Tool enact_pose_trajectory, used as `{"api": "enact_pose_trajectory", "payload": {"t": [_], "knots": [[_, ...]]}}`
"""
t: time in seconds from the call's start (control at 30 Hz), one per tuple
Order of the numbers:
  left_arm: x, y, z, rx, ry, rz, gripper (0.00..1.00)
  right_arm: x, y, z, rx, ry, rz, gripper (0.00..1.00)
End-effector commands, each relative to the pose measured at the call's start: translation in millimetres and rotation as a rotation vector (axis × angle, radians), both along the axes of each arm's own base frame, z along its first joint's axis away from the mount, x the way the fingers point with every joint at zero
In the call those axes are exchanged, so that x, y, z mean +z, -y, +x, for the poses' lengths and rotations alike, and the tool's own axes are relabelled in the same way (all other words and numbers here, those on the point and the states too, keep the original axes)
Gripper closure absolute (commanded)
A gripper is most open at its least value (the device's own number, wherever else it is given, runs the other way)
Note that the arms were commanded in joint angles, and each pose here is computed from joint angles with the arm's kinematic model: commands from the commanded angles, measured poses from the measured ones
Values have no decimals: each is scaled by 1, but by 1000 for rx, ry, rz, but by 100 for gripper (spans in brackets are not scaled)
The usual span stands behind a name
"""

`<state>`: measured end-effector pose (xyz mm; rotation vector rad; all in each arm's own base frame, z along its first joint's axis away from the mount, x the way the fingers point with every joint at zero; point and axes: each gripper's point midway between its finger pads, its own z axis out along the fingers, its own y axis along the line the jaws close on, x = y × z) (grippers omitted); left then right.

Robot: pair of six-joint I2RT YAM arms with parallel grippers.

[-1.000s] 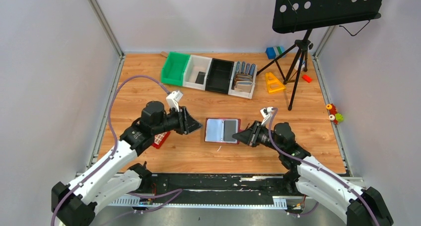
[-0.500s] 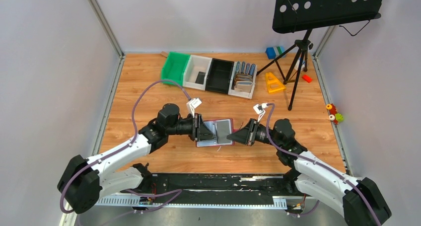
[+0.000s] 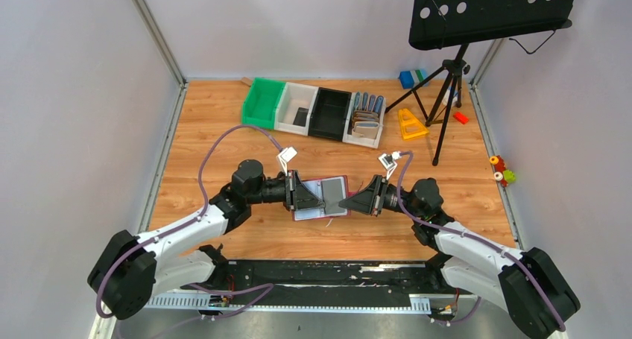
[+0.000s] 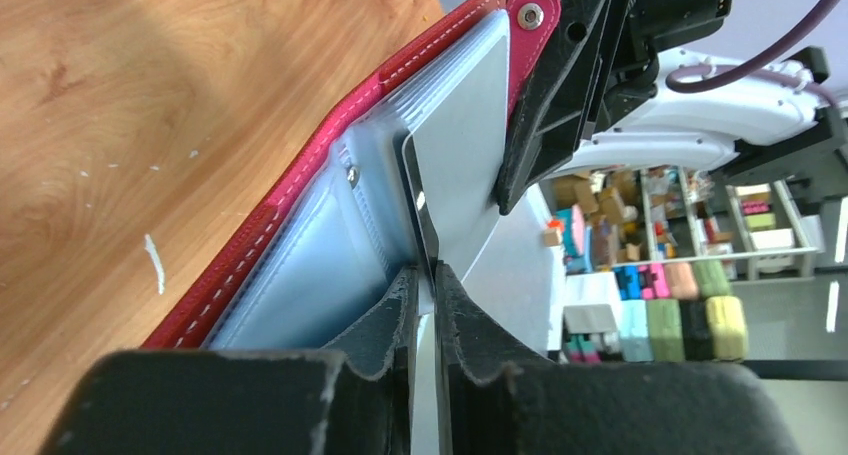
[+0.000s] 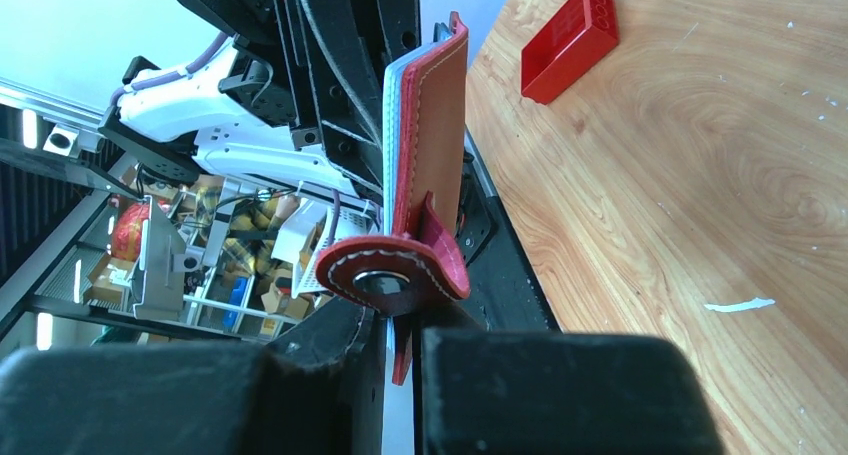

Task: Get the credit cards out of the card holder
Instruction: Remove the credit card from the card holder.

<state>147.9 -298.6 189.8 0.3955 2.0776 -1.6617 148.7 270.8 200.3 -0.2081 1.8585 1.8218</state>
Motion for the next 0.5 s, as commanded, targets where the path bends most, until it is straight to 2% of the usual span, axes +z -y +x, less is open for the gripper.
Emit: {"api": "enact_pose_trajectory", "payload": {"t": [0.0,0.2,0.4,0.47], "knots": [[43,13,-7,-67,66,-176,88,19,-6,-10,61,75,31,100],[41,12,-6,-58,75,-165,91,-7,-3,2,-5,52,-88,100],[38,12,-5,-65,81,-154,73,-3,-9,-6,69,59,-63,100],[39,13,-6,-70,82,-162,71,0,-12,-8,92,60,-49,100]]}}
